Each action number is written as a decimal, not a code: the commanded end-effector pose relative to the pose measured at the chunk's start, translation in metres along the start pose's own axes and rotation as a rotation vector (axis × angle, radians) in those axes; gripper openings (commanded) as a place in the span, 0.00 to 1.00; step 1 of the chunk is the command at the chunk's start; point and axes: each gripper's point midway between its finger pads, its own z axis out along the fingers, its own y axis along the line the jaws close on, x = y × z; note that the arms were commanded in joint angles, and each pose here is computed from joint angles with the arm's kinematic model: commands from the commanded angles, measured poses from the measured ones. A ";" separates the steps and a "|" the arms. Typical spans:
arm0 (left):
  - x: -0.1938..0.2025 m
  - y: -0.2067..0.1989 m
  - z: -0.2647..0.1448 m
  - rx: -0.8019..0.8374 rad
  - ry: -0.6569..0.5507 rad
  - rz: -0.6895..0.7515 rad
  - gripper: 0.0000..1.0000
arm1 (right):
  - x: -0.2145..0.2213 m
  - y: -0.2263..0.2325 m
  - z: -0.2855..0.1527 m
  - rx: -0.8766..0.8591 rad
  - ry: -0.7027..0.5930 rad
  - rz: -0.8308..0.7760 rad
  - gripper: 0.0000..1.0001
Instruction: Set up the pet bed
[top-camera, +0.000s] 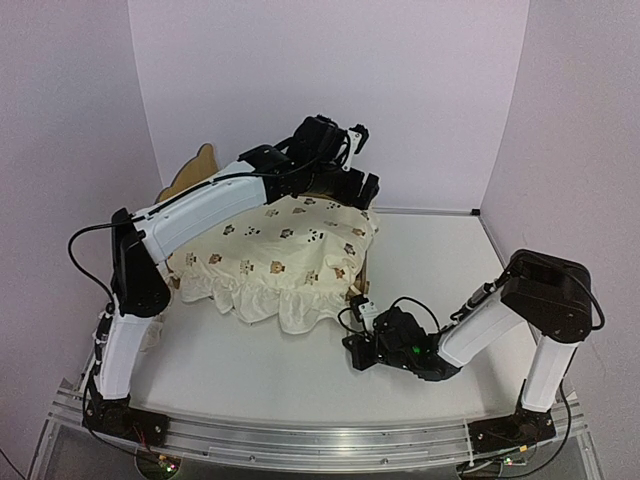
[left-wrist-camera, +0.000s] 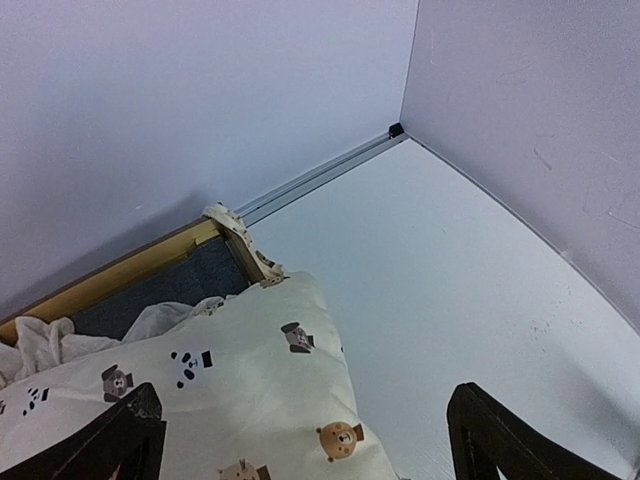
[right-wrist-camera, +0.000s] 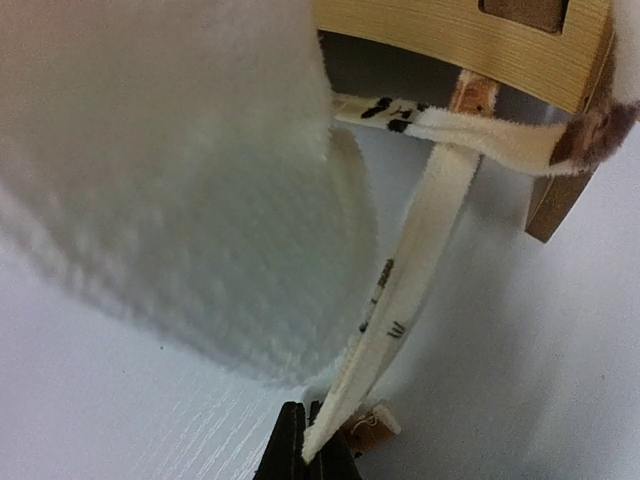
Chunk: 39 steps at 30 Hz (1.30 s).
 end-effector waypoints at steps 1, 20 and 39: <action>0.023 0.020 0.052 -0.013 0.034 0.030 1.00 | 0.006 0.010 0.005 -0.043 0.037 0.017 0.00; 0.125 0.056 0.142 -0.008 0.164 0.032 0.36 | 0.015 0.012 0.013 -0.052 0.068 0.037 0.00; -0.027 0.108 0.062 -0.266 -0.252 0.041 0.00 | 0.012 0.017 0.017 -0.067 0.069 0.046 0.00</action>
